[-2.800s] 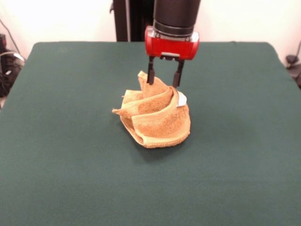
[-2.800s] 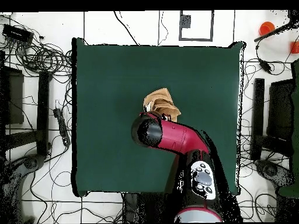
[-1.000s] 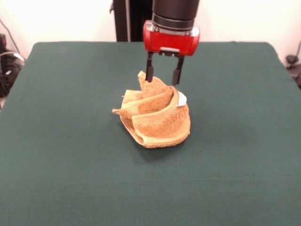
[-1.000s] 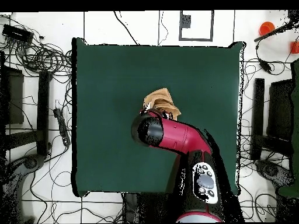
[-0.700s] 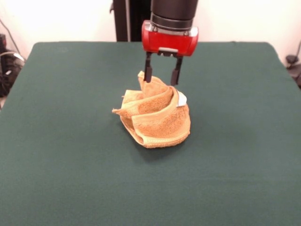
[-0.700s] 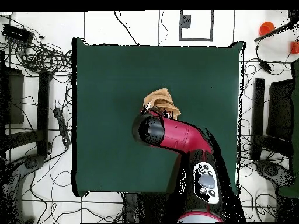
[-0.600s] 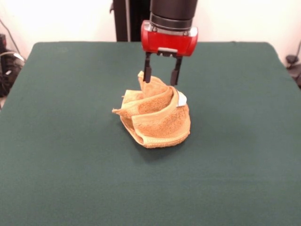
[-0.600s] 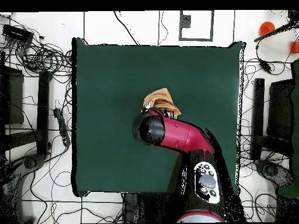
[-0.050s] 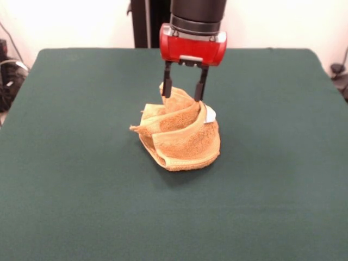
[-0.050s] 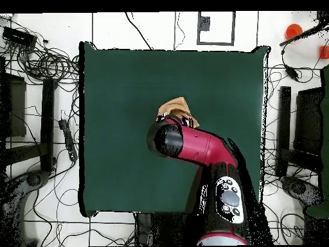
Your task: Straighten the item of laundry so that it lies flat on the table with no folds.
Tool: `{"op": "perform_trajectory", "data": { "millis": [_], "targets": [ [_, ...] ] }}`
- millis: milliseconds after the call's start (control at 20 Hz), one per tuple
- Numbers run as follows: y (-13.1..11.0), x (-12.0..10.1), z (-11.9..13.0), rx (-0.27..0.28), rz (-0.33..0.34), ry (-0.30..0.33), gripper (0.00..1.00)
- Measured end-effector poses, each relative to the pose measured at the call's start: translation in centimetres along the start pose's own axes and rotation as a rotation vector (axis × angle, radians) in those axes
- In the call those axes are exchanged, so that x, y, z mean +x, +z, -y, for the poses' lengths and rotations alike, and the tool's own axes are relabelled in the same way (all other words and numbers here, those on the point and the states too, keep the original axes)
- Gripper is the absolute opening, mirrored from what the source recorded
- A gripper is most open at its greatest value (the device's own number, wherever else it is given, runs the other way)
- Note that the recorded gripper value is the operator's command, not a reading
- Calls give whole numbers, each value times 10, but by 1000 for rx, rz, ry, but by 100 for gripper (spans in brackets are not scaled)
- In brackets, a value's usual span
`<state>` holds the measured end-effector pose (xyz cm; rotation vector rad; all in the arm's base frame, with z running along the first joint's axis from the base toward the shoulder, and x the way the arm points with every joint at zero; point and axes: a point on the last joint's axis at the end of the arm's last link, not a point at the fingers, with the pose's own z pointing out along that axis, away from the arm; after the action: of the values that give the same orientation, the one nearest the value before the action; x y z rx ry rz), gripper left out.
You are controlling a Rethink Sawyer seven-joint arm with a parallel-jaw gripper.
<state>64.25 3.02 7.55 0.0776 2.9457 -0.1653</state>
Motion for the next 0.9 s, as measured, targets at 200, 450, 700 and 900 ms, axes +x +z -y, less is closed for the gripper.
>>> {"op": "perform_trajectory", "data": {
  "millis": [200, 450, 700, 900],
  "targets": [
    [0, -2, 0, 1, 5, 0, 100],
    [6, 2, -1, 0, -7, -1, 100],
    [18, 10, -2, -2, -31, -4, 100],
    [24, 14, -3, -2, -40, -5, 100]
  ]
}}
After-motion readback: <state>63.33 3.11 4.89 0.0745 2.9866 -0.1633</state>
